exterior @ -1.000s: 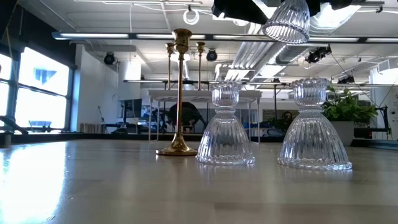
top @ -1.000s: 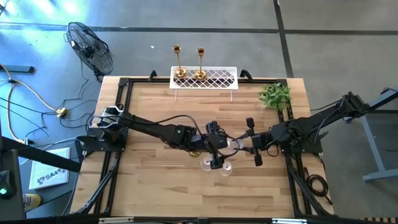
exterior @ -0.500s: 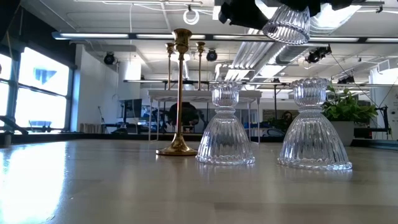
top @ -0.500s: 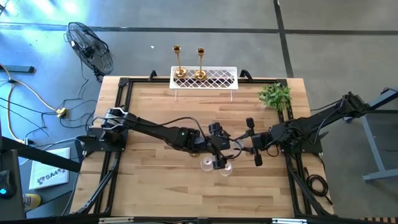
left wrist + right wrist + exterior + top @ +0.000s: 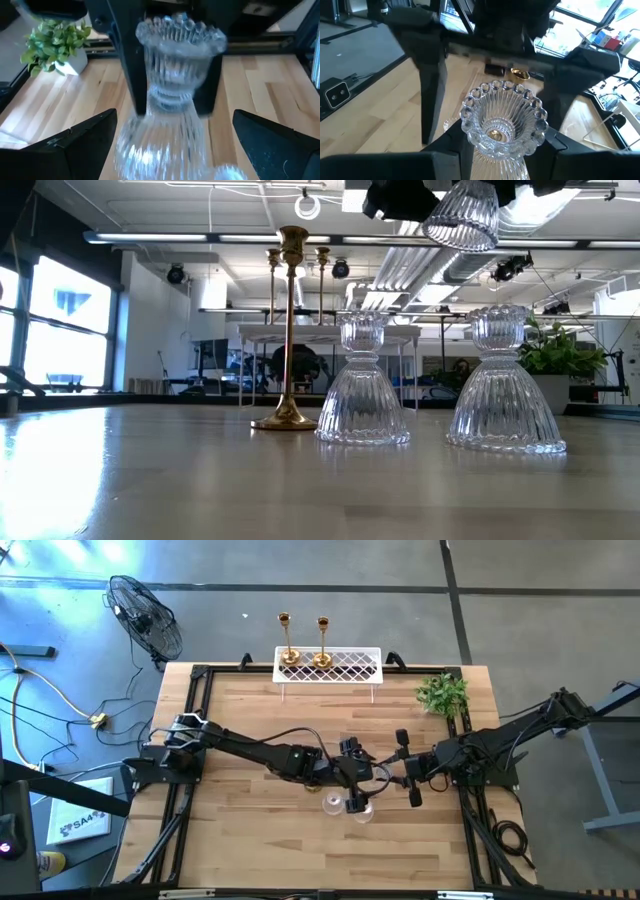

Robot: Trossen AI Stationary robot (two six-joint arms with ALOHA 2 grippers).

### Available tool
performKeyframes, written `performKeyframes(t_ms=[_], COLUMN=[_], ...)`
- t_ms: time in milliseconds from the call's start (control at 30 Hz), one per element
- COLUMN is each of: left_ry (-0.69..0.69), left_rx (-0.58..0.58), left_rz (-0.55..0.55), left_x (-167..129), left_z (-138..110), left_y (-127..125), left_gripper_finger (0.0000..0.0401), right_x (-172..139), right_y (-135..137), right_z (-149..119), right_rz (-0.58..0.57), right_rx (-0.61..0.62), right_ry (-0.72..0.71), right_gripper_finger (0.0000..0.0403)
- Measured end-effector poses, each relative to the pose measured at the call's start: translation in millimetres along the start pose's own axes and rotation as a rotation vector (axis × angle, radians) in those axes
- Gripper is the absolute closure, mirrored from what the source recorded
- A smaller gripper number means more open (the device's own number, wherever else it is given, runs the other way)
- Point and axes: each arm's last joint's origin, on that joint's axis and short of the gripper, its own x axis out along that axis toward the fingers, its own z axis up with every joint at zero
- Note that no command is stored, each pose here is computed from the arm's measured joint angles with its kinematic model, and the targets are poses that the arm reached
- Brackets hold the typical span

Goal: Pick & Place candle stick holders
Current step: Put the top glass candle holder on the shelf

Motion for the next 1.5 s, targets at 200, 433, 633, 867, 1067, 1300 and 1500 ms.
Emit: performKeyframes(t_ms=[200, 433, 633, 867, 1067, 1300, 1500], left_ry=[-0.006, -0.006, -0.017, -0.015, -0.018, -0.033, -0.032], left_rx=[-0.005, 0.002, 0.000, 0.000, 0.008, -0.004, -0.006], left_rz=[-0.001, 0.035, 0.040, 0.040, 0.036, 0.030, 0.024], left_x=[10.0, 16.8, 16.9, 16.9, 16.9, 15.6, 15.6], left_z=[-4.6, -9.6, -8.5, -8.6, -8.3, -5.7, -5.8], left_y=[-0.2, -2.1, -1.9, -1.9, -2.1, -1.8, -1.9], left_gripper_finger=[0.0011, 0.0011, 0.0011, 0.0059, 0.0140, 0.0171, 0.0177], right_x=[0.1, 0.1, 0.1, 0.1, 0.1, 0.4, 0.4], right_y=[0.0, 0.0, 0.1, 0.1, 0.3, 0.3, 0.4], right_z=[-0.1, -0.1, -0.6, -0.4, -0.6, -1.2, -1.6], right_rz=[0.000, 0.000, 0.002, 0.001, 0.006, 0.005, 0.003], right_rx=[0.000, -0.004, -0.008, -0.008, -0.004, -0.007, -0.006], right_ry=[0.001, 0.001, 0.006, 0.004, 0.006, 0.011, 0.016], right_gripper_finger=[0.0282, 0.0282, 0.0282, 0.0282, 0.0282, 0.0282, 0.0282])
